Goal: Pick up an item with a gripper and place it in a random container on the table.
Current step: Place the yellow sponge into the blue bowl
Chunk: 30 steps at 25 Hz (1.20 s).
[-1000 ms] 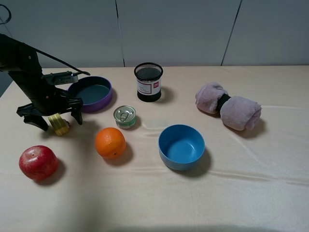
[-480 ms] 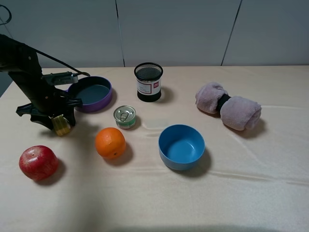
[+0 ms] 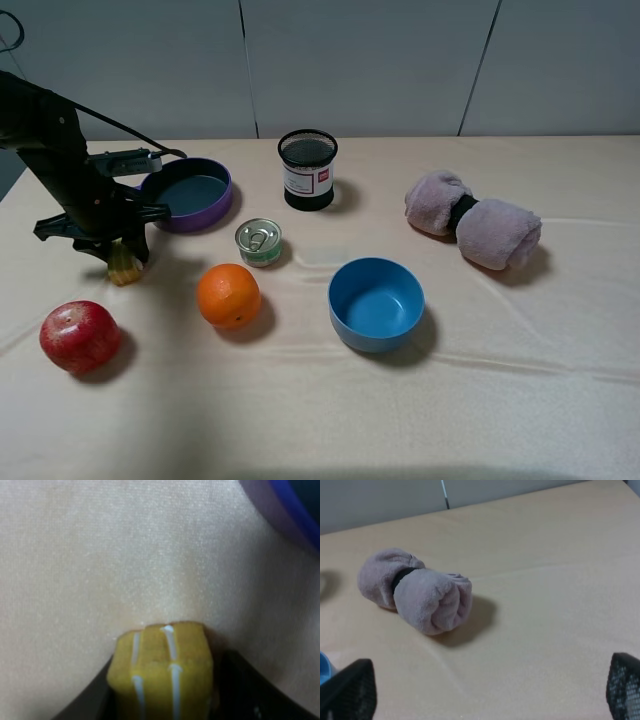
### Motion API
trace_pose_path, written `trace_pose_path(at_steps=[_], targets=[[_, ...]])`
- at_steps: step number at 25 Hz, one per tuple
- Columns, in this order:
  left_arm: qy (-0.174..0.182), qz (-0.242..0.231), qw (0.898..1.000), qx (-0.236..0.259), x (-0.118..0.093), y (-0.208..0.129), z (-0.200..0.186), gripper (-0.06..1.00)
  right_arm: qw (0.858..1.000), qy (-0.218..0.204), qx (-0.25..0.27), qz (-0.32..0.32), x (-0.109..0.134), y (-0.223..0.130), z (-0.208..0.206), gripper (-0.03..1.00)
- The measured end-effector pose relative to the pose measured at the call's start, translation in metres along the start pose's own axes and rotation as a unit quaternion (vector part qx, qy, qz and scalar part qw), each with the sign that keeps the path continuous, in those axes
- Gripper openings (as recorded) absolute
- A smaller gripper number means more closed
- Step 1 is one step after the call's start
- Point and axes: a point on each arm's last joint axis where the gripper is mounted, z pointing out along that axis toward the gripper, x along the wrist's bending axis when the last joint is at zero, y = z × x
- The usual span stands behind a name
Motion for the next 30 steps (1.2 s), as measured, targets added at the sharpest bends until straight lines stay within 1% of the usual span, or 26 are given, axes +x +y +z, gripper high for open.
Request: trace_pose_path(at_steps=[8,13,18,21,28,30], targets=[[0.001,0.000,1.000,0.004,0.000,-0.001,0.000,0.41,1.000,0.000,0.000,0.000,0.000,0.000,0.000,0.69],[0.002,0.007,1.000,0.023,0.000,-0.003,-0.003,0.41,1.000,0.000,0.000,0.000,0.000,0.000,0.000,0.69],[0.002,0.007,0.999,0.033,-0.001,-0.002,-0.018,0.41,1.000,0.000,0.000,0.000,0.000,0.000,0.000,0.69],[0.005,0.013,0.998,0.054,-0.004,-0.001,-0.034,0.39,1.000,0.000,0.000,0.000,0.000,0.000,0.000,0.69],[0.010,0.040,0.998,0.057,-0.015,-0.003,-0.067,0.38,1.000,0.000,0.000,0.000,0.000,0.000,0.000,0.69],[0.014,0.058,0.996,0.065,-0.021,-0.004,-0.074,0.38,1.000,0.000,0.000,0.000,0.000,0.000,0.000,0.69]])
